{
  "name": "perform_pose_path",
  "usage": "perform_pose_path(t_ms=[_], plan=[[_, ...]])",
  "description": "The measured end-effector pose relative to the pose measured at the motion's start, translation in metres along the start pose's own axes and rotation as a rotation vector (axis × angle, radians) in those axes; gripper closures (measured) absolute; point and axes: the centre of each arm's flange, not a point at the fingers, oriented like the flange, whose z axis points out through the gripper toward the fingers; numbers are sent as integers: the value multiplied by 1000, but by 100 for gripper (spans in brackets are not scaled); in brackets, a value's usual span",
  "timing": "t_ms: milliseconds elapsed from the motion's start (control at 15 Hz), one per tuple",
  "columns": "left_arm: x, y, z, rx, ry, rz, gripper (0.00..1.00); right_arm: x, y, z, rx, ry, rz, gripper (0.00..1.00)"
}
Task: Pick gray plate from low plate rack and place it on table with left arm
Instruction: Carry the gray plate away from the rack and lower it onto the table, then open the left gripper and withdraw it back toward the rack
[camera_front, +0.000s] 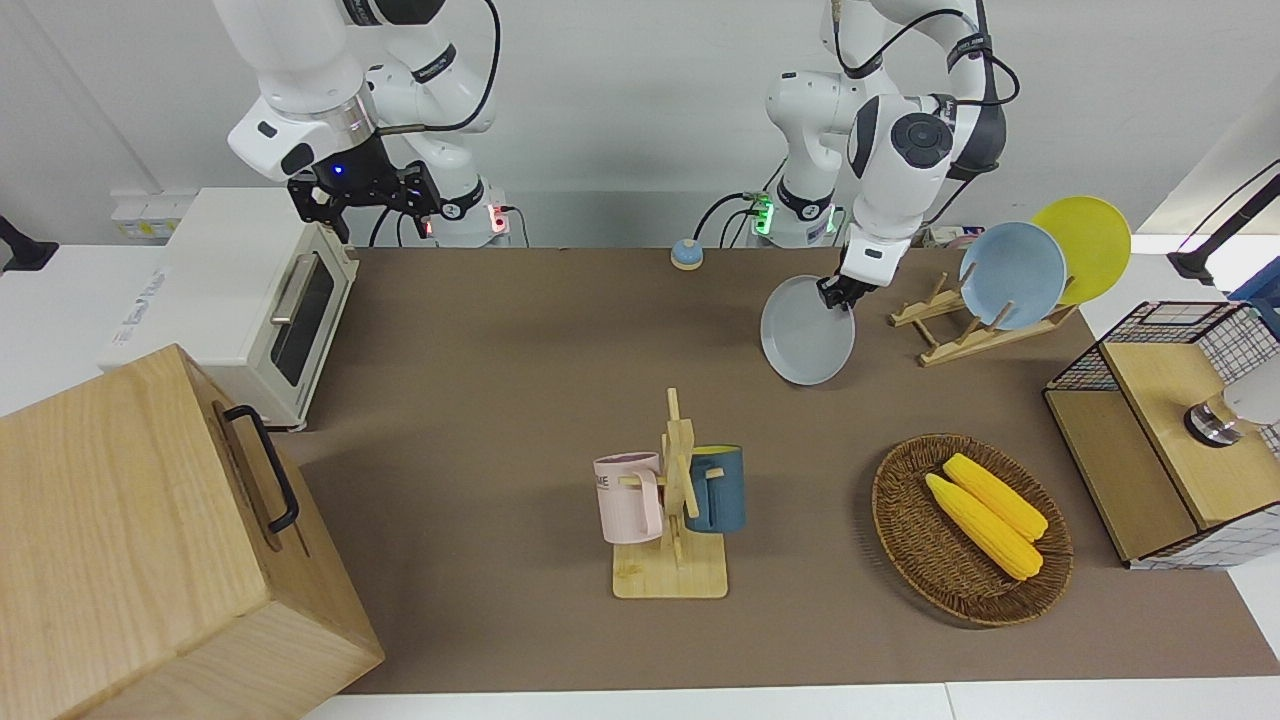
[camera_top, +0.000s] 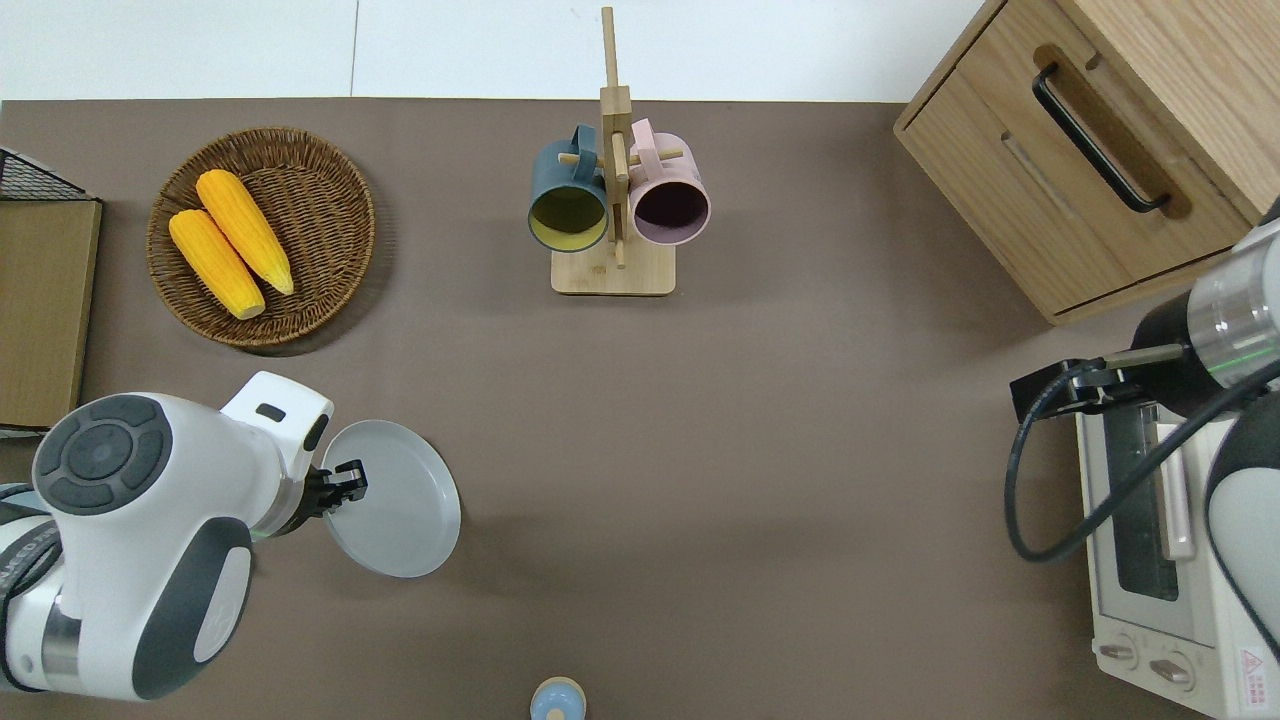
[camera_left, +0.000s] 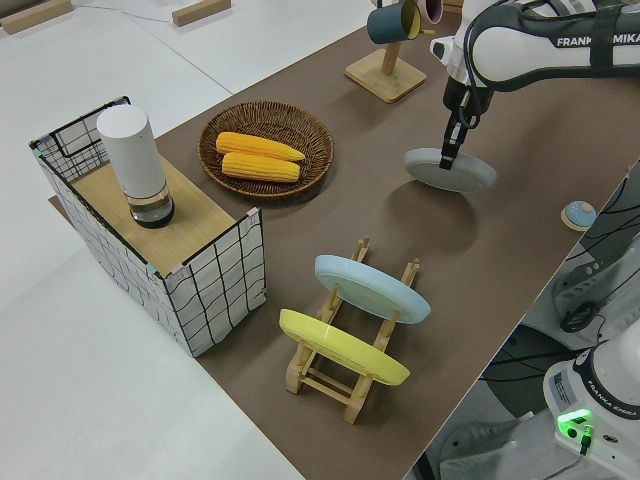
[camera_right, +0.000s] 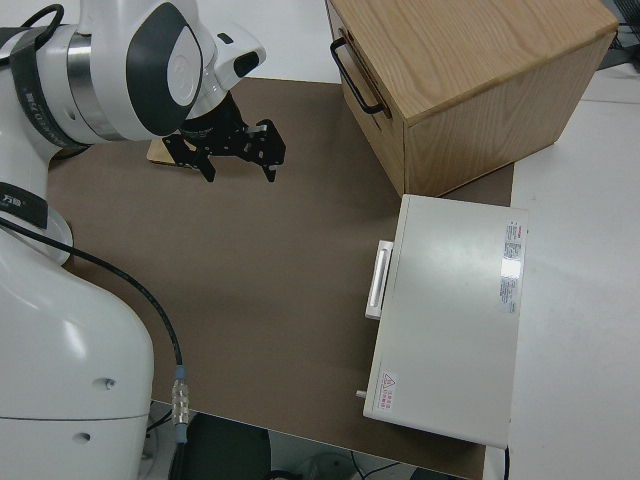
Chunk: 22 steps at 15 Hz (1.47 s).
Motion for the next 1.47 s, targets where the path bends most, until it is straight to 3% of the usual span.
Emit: perform_pose_path(t_ms=[133, 267, 600, 667, 1000, 1467], plan=[[0, 0, 1, 0, 1, 1, 75, 0, 0, 0, 0, 0, 0, 1], [0, 0, 1, 1, 1, 1, 52, 0, 0, 0, 0, 0, 0, 1], [1, 0, 1, 1, 1, 14, 5, 0, 0, 0, 0, 0, 0, 1], [1, -1, 0, 0, 2, 19, 1, 0, 0, 0, 0, 0, 0, 1], [11, -7, -24, -22, 38, 53, 0, 0, 0, 0, 0, 0, 0, 1], [24, -35, -140, -51, 84, 84, 0, 0, 0, 0, 0, 0, 0, 1]])
